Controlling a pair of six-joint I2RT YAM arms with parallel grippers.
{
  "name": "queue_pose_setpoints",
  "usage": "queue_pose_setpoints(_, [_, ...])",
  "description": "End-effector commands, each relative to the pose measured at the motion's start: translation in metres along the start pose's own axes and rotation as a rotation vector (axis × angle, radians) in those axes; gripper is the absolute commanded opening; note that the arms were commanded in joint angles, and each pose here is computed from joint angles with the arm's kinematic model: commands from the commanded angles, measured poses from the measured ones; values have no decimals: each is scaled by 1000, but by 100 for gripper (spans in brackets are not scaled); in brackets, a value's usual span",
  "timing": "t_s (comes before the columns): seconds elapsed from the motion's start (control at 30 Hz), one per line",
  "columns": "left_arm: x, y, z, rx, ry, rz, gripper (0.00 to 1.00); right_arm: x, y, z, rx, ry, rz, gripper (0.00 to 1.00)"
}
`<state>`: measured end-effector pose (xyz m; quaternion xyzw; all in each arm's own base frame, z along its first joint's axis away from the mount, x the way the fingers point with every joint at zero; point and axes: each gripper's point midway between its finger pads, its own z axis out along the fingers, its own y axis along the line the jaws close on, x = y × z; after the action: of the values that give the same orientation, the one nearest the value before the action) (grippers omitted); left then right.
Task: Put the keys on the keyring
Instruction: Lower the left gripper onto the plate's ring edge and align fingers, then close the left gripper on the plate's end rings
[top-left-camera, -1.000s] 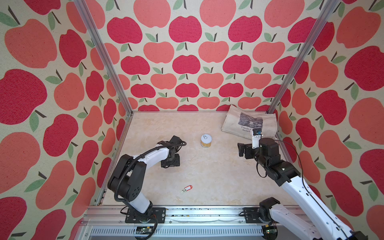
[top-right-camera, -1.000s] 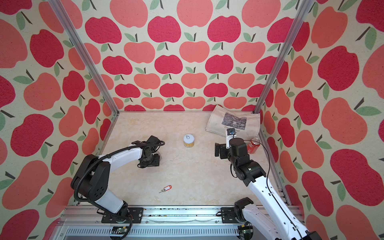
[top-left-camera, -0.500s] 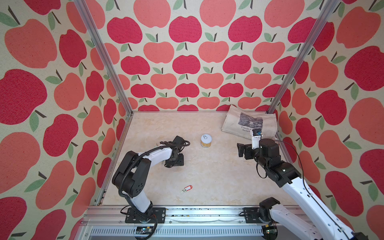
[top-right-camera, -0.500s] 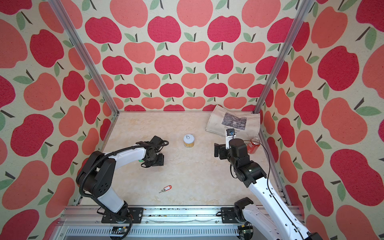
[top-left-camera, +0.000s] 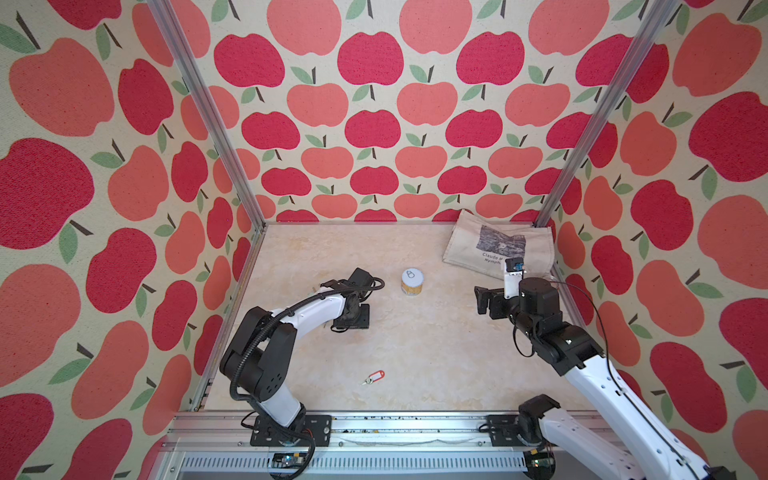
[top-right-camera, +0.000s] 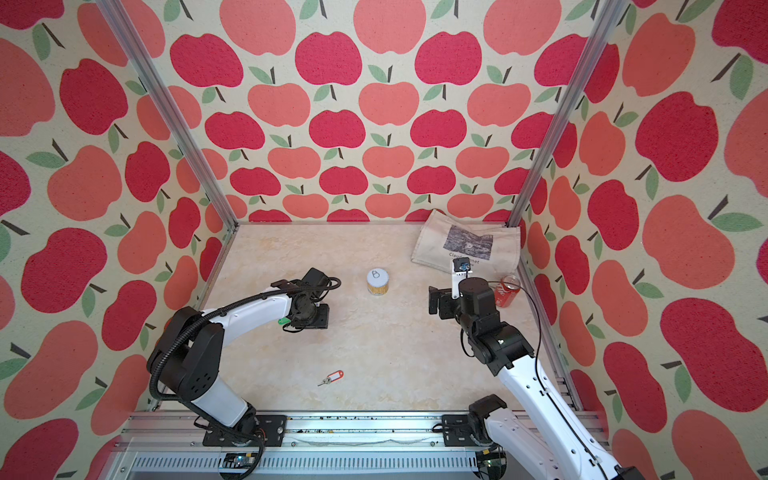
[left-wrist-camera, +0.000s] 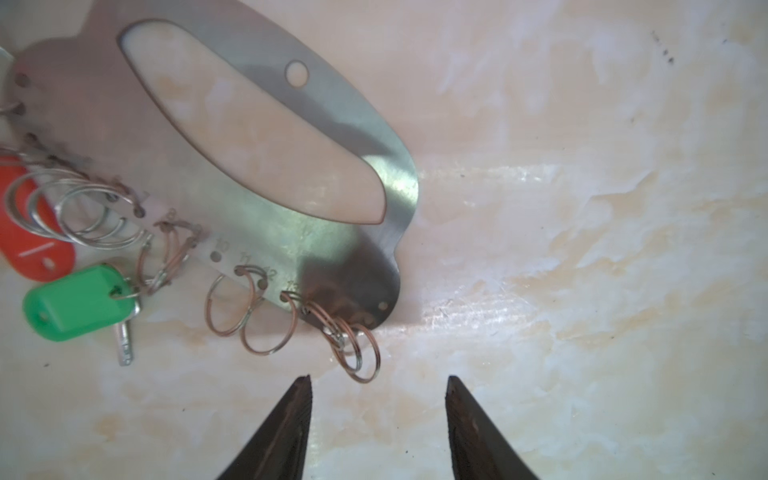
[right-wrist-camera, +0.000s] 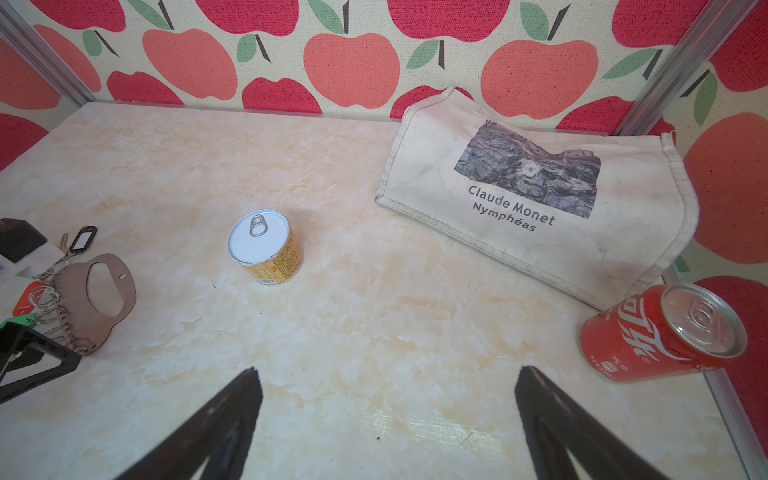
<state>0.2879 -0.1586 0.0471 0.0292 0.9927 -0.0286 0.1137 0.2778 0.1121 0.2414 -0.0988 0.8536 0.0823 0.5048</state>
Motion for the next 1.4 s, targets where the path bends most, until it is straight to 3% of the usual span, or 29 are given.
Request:
queue_pose_setpoints(0.0, [-11,9,-13,-67,-20,47,52,4,2,-1,-6,5,15,99])
queue_pose_setpoints(0.37, [-6,2,-1,-102,47,99,41,8,-3,-9,5,6,18,99])
queue_pose_setpoints(0.73, [-12,-4,-2,-156,40,164,33,8,-2,-12,-5,-2,30,99])
queue_pose_setpoints(0.9, [-16,6,-6,-177,14,118,28,10,-2,-14,-8,-5,30,99])
queue_pose_setpoints(1.37, [-21,14,4,-78,5,-150,24,13,0,-14,-19,-6,33,99])
